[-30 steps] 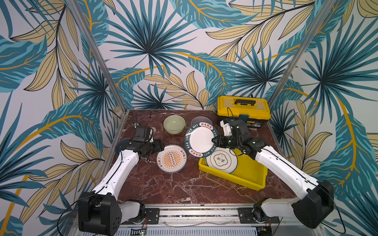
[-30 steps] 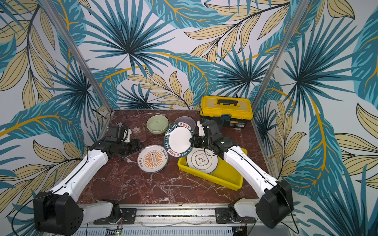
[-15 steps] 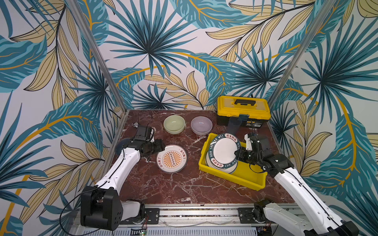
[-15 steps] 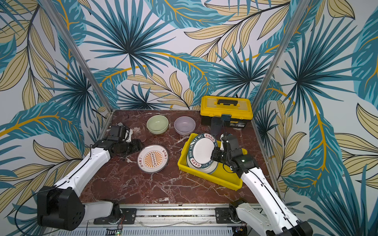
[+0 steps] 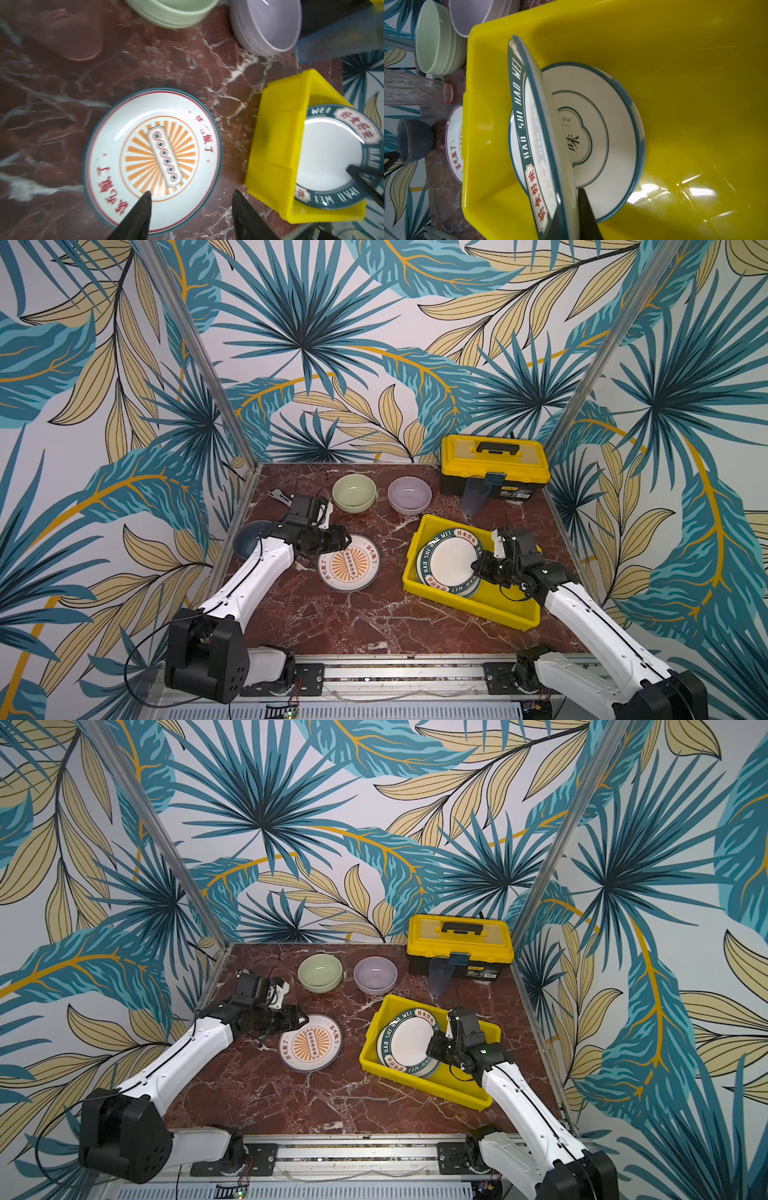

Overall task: Place the mixed dishes into the plastic bin
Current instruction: 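Carry the green-rimmed plate into the bin with the right gripper while left gripper releases, then lower the green-rimmed plate onto the bin plates with right gripper while left gripper steadies it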

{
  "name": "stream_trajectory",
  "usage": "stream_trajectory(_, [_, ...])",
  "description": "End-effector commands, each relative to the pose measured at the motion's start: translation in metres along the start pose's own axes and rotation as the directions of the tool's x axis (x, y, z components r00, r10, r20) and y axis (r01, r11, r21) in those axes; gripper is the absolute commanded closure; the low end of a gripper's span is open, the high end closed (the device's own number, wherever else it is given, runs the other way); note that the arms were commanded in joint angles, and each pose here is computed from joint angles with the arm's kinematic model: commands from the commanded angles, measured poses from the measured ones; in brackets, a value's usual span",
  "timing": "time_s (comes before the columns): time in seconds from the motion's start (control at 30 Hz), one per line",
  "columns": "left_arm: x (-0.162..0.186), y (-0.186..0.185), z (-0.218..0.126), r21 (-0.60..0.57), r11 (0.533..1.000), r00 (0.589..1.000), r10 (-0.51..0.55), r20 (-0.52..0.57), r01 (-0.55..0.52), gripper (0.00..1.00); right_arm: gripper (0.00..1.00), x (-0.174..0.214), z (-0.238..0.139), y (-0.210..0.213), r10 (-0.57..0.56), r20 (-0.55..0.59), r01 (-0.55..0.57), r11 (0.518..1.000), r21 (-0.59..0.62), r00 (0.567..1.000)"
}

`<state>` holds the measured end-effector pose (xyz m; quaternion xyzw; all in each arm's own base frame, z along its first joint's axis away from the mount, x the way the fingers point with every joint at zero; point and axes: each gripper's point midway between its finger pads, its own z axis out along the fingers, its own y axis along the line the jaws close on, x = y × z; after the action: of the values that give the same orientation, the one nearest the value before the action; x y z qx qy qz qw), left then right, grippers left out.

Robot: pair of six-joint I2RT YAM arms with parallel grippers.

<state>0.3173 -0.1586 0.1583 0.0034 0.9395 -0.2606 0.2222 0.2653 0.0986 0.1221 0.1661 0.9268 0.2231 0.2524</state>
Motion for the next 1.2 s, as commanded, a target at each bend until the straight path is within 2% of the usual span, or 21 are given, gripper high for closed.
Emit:
stream_trajectory(0.0, [-0.002, -0.06, 0.013, 0.159, 0.98, 0.993, 0.121, 0.0, -0.12, 0.37, 1.0, -0.002, 0.01, 0.011, 0.017, -0.002, -0.017, 0.996, -0.087, 1.0])
stream_trajectory(0.1, [0.006, -0.1, 0.033, 0.221, 0.96, 0.982, 0.184, -0.036, -0.172, 0.37, 1.0, 0.001, 0.021, 0.007, 0.045, -0.023, -0.047, 0.994, -0.1, 0.999])
stream_trajectory(0.23, [0.017, -0.125, 0.056, 0.225, 0.952, 0.968, 0.233, -0.091, -0.208, 0.41, 1.0, 0.006, 0.032, 0.001, 0.073, -0.048, -0.077, 0.992, -0.104, 0.996])
stream_trajectory(0.5, [0.039, -0.108, 0.081, 0.086, 0.976, 0.951, 0.216, -0.219, -0.202, 0.49, 0.98, 0.026, 0.046, -0.019, 0.108, -0.099, -0.117, 0.989, -0.09, 0.989])
stream_trajectory(0.67, [0.043, -0.094, 0.08, 0.007, 0.979, 0.95, 0.202, -0.239, -0.206, 0.51, 0.96, 0.03, 0.055, -0.021, 0.116, -0.11, -0.128, 0.986, -0.107, 0.987])
stream_trajectory(0.97, [0.057, -0.101, 0.094, 0.0, 0.977, 0.93, 0.205, -0.305, -0.215, 0.61, 0.88, 0.046, 0.072, -0.021, 0.103, -0.214, -0.133, 0.982, -0.132, 0.971])
stream_trajectory(1.17, [0.063, -0.111, 0.106, 0.006, 0.983, 0.927, 0.173, -0.334, -0.181, 0.67, 0.75, 0.053, 0.076, -0.027, 0.101, -0.244, -0.13, 0.986, -0.105, 0.964])
